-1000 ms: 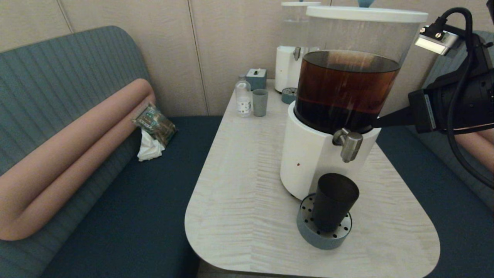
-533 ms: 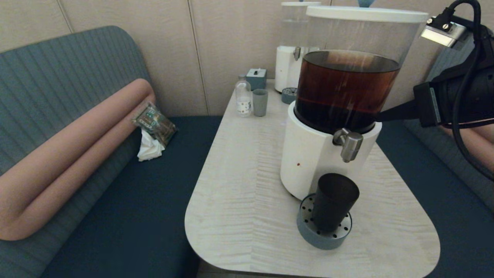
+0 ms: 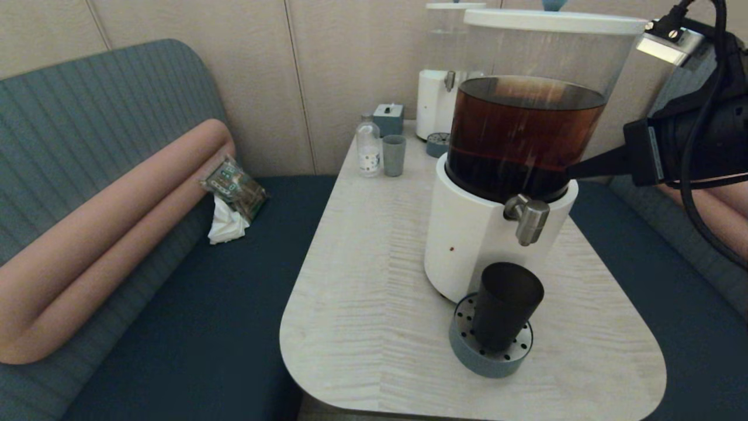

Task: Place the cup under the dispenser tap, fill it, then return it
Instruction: Turn on the faucet

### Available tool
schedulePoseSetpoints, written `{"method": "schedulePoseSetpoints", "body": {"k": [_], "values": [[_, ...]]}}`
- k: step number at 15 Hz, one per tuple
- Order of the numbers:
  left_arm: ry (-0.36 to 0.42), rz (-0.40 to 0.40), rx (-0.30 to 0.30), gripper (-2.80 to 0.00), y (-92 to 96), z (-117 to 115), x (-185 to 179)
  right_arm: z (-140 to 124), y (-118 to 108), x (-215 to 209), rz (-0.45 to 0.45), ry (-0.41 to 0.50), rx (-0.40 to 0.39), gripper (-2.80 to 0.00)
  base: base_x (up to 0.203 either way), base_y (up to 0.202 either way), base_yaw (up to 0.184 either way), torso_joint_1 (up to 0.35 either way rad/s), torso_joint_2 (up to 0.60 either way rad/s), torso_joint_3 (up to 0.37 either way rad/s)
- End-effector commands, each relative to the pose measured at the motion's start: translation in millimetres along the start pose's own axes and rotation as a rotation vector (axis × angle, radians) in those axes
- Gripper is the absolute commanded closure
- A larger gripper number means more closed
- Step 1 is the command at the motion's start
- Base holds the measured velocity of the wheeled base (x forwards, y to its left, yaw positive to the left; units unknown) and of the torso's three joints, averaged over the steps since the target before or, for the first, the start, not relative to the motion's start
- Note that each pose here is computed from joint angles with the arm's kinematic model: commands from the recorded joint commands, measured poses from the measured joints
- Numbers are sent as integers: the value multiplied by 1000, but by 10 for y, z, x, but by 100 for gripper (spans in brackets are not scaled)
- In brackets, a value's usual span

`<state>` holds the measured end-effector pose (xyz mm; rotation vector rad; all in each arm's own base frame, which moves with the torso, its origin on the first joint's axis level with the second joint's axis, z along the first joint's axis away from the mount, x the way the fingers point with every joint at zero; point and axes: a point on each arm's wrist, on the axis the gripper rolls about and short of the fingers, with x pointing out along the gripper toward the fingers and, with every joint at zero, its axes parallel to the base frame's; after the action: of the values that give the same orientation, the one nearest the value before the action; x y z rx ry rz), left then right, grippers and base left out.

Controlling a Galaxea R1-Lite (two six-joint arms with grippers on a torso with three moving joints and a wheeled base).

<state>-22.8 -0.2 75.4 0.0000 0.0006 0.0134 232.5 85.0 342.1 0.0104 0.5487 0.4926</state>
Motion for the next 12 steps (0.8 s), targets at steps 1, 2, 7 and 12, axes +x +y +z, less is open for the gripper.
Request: {"method": "schedulePoseSetpoints", "body": {"k": [1, 2, 7, 12], "values": [[1, 0, 0, 0, 0, 1, 1, -29, -14, 76, -1, 27, 6, 0, 0, 0, 0, 0, 0, 0], [1, 0, 0, 0, 0, 1, 1, -29, -9, 98, 3, 29, 4, 0, 0, 0, 0, 0, 0, 0], [1, 1, 0, 0, 0, 1, 1, -54, -13, 220, 9, 61, -6, 0, 0, 0, 0, 0, 0, 0], [1, 1, 0, 0, 0, 1, 1, -65, 32, 261, 23, 73, -15, 0, 0, 0, 0, 0, 0, 0]]}}
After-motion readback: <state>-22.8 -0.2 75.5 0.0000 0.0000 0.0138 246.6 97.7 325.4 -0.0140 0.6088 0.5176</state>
